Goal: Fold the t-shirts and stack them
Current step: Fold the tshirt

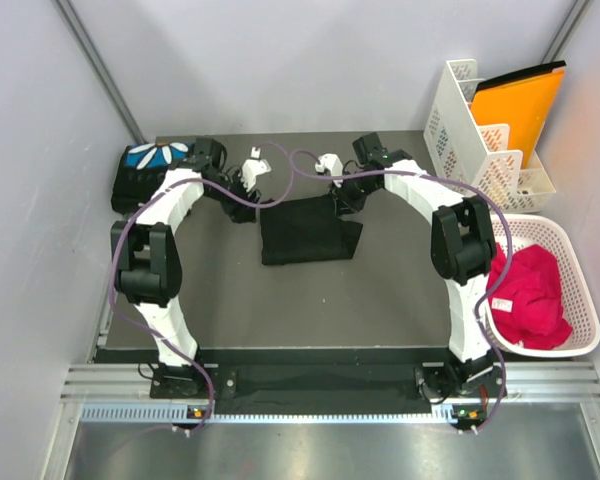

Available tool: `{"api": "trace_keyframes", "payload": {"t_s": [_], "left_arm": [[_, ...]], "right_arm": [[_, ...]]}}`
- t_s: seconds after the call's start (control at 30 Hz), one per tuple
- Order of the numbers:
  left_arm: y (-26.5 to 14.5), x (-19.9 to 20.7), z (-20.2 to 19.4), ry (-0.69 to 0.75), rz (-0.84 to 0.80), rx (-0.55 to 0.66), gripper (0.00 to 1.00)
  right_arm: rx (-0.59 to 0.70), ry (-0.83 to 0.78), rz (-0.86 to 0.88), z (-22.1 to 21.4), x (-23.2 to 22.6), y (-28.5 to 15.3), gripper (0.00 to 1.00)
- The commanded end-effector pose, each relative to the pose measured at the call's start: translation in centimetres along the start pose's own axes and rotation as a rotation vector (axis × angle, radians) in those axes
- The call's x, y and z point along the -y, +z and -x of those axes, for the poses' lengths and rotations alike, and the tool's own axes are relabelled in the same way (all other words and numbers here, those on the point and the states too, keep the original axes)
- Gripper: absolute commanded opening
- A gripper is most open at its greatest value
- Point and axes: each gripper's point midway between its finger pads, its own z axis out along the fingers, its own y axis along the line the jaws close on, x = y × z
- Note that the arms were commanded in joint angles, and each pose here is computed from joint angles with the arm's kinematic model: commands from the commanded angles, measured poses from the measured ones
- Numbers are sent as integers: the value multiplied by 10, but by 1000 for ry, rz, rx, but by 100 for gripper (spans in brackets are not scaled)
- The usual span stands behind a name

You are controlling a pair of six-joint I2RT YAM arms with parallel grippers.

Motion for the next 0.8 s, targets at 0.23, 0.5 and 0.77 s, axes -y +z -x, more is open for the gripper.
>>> {"api": "trace_keyframes", "payload": {"t_s": [0.23, 0.5, 0.77], "left_arm": [[-25, 79, 3, 20, -322, 37, 0], [-11, 108, -2, -31, -415, 36, 0], [19, 115, -18, -43, -419, 8, 0]], "right_arm": [[51, 64, 228, 12, -45, 1, 4], [14, 141, 294, -1, -50, 20, 0], [-19, 189, 263, -8, -41, 35, 0]]}}
